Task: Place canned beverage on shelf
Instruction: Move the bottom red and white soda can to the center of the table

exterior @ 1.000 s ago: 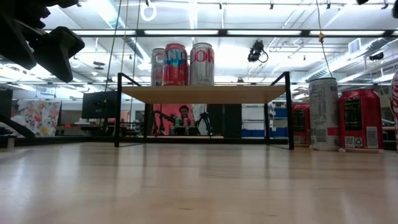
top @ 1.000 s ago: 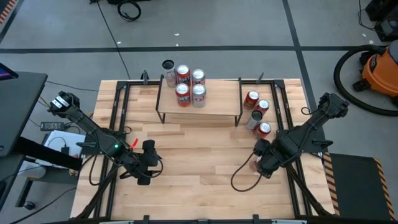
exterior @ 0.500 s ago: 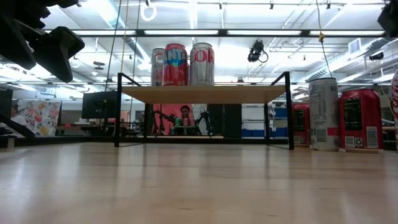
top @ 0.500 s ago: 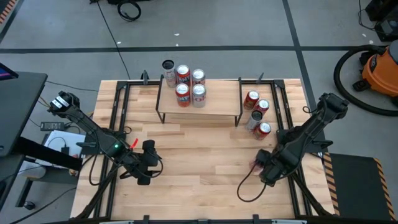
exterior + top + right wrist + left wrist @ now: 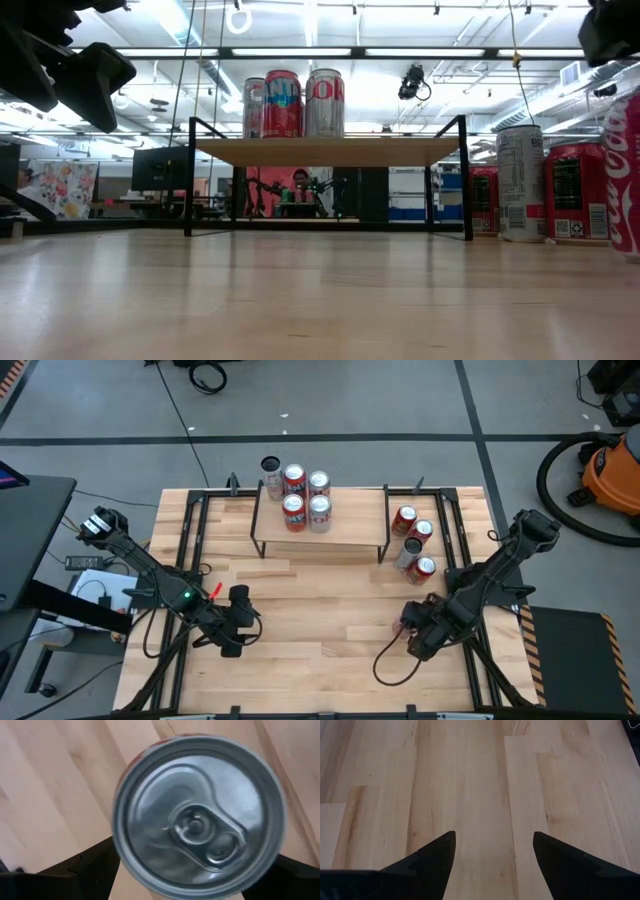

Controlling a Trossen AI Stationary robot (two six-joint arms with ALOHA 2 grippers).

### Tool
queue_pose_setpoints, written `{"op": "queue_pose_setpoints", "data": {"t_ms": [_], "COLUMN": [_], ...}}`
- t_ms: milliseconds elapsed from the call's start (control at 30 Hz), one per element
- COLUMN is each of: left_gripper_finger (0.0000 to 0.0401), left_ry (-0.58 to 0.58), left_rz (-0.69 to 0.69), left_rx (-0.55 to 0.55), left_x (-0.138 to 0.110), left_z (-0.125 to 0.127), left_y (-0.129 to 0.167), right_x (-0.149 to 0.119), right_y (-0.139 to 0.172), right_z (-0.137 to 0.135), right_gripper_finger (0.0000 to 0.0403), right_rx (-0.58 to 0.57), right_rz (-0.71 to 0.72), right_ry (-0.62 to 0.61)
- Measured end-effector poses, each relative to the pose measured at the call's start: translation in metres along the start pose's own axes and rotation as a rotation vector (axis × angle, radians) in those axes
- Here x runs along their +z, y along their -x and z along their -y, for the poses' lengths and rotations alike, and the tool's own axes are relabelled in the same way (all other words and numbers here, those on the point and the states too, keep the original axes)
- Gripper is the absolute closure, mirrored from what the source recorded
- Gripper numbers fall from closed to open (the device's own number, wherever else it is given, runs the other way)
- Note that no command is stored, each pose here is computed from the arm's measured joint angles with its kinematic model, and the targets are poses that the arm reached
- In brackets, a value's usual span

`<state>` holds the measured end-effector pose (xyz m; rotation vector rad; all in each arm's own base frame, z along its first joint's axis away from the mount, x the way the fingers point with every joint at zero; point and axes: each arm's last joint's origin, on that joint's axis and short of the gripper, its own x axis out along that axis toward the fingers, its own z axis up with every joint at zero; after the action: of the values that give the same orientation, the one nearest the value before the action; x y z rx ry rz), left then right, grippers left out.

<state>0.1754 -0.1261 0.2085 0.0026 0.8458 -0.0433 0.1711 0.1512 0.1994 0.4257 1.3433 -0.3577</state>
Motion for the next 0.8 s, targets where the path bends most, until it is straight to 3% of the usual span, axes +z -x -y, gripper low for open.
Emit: {"op": "queue_pose_setpoints", "data": {"t_ms": [400, 800], "left_gripper_finger": [0.0125, 0.0125], "left_ry": [0.0, 0.0], "left_rz": [0.0, 0.001], "left_rx": [0.0, -0.001], "left_x": [0.0, 0.0], "left_z": [0.0, 0.0], "left_y": [0.0, 0.0], "right_x": [0.023, 0.061], "right_y": [-0.009, -0.045], "right_z": [-0.001, -0.008], "right_gripper_finger": [0.0055, 0.0055], "right_rx": [0.058, 0.012], "right_rz": [0.166, 0.225], "right_ry": [0.004, 0.111]}}
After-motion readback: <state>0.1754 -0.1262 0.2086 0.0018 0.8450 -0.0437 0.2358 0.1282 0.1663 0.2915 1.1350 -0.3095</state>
